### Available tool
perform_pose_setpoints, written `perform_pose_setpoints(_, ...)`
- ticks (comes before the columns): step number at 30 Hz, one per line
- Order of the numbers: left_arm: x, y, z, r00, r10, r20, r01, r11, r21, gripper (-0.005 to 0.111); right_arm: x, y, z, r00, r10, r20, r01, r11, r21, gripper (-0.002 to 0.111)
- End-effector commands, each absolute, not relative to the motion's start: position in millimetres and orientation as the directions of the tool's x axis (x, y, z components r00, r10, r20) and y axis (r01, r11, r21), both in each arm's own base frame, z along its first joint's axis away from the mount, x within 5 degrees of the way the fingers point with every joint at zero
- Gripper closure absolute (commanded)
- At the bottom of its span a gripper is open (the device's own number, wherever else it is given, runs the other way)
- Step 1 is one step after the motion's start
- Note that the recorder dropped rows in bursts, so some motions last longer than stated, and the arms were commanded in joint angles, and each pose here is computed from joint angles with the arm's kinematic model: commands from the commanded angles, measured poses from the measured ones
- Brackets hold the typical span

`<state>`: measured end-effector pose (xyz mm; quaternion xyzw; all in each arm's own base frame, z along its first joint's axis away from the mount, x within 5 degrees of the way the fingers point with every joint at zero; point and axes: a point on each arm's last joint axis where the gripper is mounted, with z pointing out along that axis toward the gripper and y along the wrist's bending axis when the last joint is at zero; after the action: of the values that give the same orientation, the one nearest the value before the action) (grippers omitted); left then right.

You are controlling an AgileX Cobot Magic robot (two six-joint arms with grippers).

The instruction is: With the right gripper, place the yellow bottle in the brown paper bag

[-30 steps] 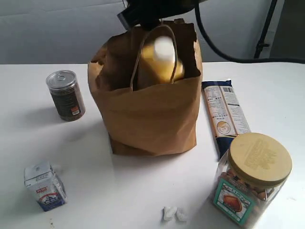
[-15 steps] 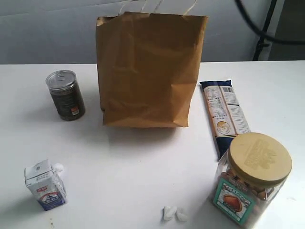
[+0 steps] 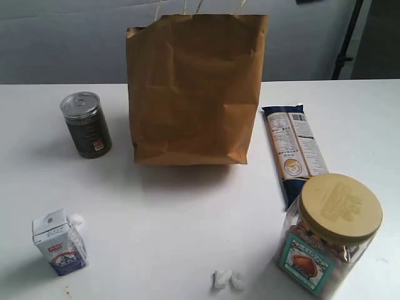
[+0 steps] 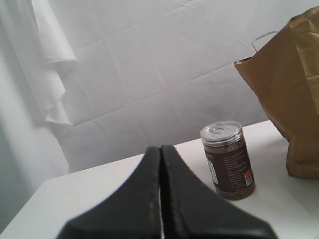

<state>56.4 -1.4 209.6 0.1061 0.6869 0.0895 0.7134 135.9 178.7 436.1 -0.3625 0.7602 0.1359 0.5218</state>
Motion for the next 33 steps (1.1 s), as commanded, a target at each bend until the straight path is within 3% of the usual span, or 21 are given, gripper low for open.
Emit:
perform_pose_setpoints(1,56.4,-1.7,208.6,0.045,0.264,-0.963,0.022,0.964,0.265,0.107,130.6,155.6,408.8,-0.271,-0.350,-0.897,-0.678,0.731,-0.081,0.108)
perform_pose_setpoints(8,56.4,-1.7,208.6,0.045,0.264,-0.963,0.022,0.964,0.265,0.107,120.6,116.7,357.0,-0.356,-0.238,-0.904,-0.624,0.780,0.040,0.108)
perform_pose_setpoints(16,56.4,-1.7,208.6,0.045,0.264,-0.963,0.022,0.964,0.265,0.107,106.4,77.4,307.7,-0.338,-0.064,-0.939,-0.534,0.835,0.135,0.108)
perform_pose_setpoints(25,56.4,-1.7,208.6,0.045,0.264,-0.963,0.022,0.964,0.265,0.107,73.1,34.6,251.1,-0.178,0.018,-0.984,-0.413,0.906,0.092,0.108)
perform_pose_setpoints(33,56.4,-1.7,208.6,0.045,0.264,-0.963,0.022,0.964,0.265,0.107,49.0,14.5,227.6,-0.040,0.082,-0.996,-0.279,0.956,0.090,0.108)
